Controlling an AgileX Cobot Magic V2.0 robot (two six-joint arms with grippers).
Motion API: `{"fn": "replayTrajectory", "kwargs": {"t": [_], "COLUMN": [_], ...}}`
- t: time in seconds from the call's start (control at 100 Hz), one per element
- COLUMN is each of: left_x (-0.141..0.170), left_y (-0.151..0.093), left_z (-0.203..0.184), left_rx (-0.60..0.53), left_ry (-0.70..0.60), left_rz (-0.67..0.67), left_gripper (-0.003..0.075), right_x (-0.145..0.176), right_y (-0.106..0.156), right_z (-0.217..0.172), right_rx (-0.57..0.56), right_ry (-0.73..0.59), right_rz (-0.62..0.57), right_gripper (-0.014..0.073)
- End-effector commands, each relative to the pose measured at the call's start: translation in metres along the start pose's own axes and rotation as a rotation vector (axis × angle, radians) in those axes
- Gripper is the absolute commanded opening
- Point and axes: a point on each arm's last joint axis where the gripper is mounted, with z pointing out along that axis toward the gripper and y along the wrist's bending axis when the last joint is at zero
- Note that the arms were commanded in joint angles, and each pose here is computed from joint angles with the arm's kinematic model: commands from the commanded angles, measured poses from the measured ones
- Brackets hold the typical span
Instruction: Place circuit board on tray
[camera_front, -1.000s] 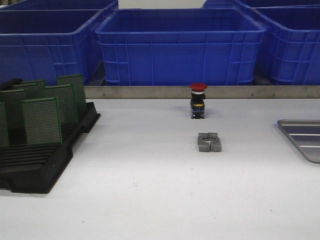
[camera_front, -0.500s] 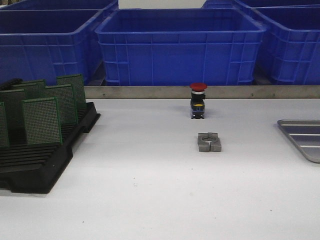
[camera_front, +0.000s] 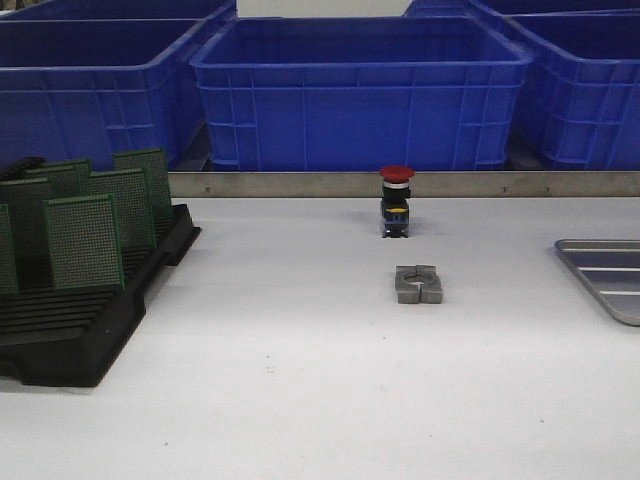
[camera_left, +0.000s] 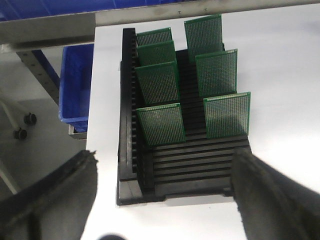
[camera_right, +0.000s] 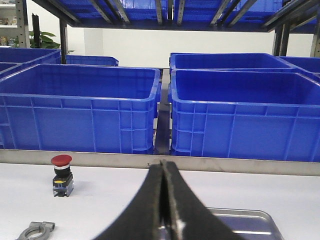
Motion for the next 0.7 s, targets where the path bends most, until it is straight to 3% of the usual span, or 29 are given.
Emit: {"fn": "replayTrajectory", "kwargs": {"t": [0.0, 0.25, 0.5, 0.69], "left_x": [-0.02, -0.055, -0.086, -0.092], "left_y": [-0.002, -0.014, -0.016, -0.022], "left_z": [-0.006, 0.016, 0.063, 0.104], "left_rx": [0.014, 0.156, 0.255, 0.427], "left_ry": [-0.113, 0.032, 0.183, 0.274], "left_rz": [0.047, 0.292, 0.655, 0.901], "left_gripper": [0.0526, 0.0526, 0.0526, 0.0526], "right_x": [-0.013, -0.013, -0.013, -0.013], "right_y": [0.001, 0.001, 0.001, 0.001], "right_z": [-0.002, -0.002, -0.002, -0.002], "right_rx": [-0.012, -0.012, -0.012, -0.012], "right_ry": [-0.114, -0.114, -0.114, -0.114], "right_rz": [-0.006, -0.006, -0.006, -0.006], "right_gripper": [-0.0069, -0.0069, -0.0069, -0.0069]}}
